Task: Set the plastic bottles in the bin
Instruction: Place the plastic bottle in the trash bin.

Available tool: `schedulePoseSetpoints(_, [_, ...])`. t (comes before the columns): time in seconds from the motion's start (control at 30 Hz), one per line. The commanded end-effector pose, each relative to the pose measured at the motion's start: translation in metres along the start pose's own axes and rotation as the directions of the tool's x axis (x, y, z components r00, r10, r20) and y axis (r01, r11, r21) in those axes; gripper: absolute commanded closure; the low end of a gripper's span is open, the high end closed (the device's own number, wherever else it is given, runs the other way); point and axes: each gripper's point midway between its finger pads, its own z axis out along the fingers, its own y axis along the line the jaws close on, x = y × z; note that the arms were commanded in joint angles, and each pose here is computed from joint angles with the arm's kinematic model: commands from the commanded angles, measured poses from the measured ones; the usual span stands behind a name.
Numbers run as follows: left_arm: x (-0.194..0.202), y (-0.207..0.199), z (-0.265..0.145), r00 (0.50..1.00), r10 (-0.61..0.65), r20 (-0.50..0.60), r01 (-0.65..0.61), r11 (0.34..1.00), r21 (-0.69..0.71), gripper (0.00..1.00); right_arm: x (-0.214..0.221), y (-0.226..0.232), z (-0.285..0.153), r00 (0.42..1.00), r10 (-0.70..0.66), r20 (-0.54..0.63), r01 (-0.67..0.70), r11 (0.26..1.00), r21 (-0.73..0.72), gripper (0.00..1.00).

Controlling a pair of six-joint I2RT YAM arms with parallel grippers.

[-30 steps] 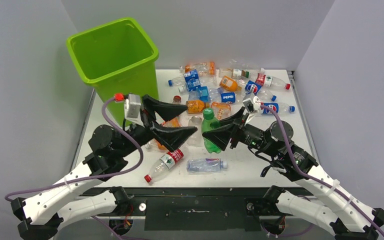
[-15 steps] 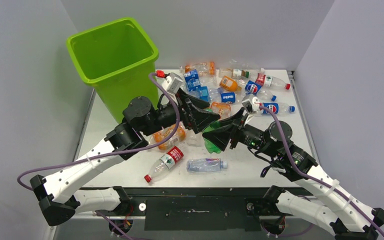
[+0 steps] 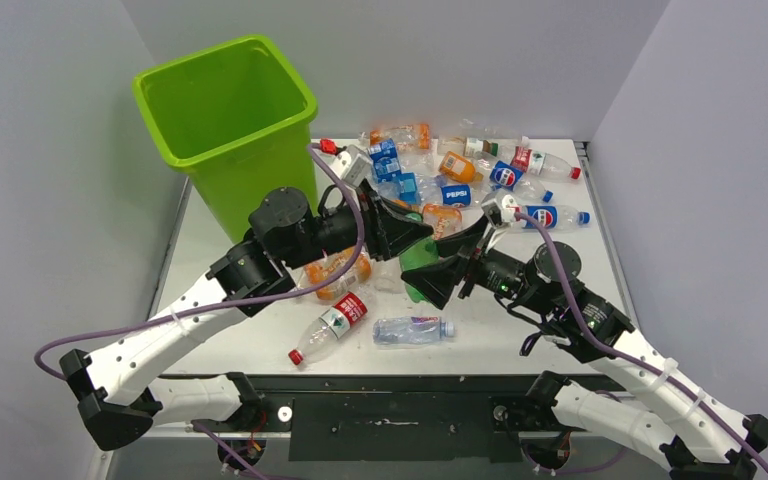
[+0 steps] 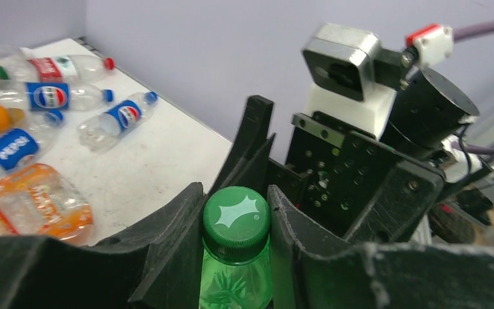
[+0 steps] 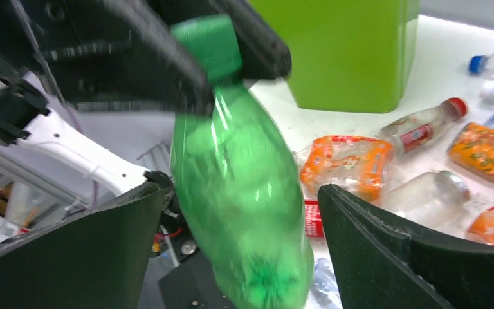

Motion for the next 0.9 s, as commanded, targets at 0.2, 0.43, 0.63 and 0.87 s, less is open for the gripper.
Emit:
schedulePoseSetpoints(0.2, [-0.214,0.071,-0.147,0.795,0.449,0.409,-0.086,0.751,-0.655,1.00,-0.040,-0.016,-0.031,0.989,-0.097,0.116,0.076,0.982,0.170,0.10])
schedulePoseSetpoints(0.43, [-0.287,0.108,-0.200,0.667,0.653,0.360,-0.005,0.487,-0.873,1.00,-0.028,-0.062,-0.040,0.982,-0.080,0.172,0.009,0.927,0.376,0.10])
schedulePoseSetpoints(0.63, [-0.292,0.201,-0.207,0.721,0.638,0.271,0.082,0.310,-0.947,1.00,0.000,-0.100,-0.044,0.993,-0.047,0.105,-0.017,0.843,0.538,0.10])
schedulePoseSetpoints(0.87, [-0.290,0.276,-0.176,0.759,0.611,0.224,0.043,0.296,-0.954,1.00,0.004,-0.108,-0.053,0.994,-0.086,0.061,0.035,0.814,0.580,0.10])
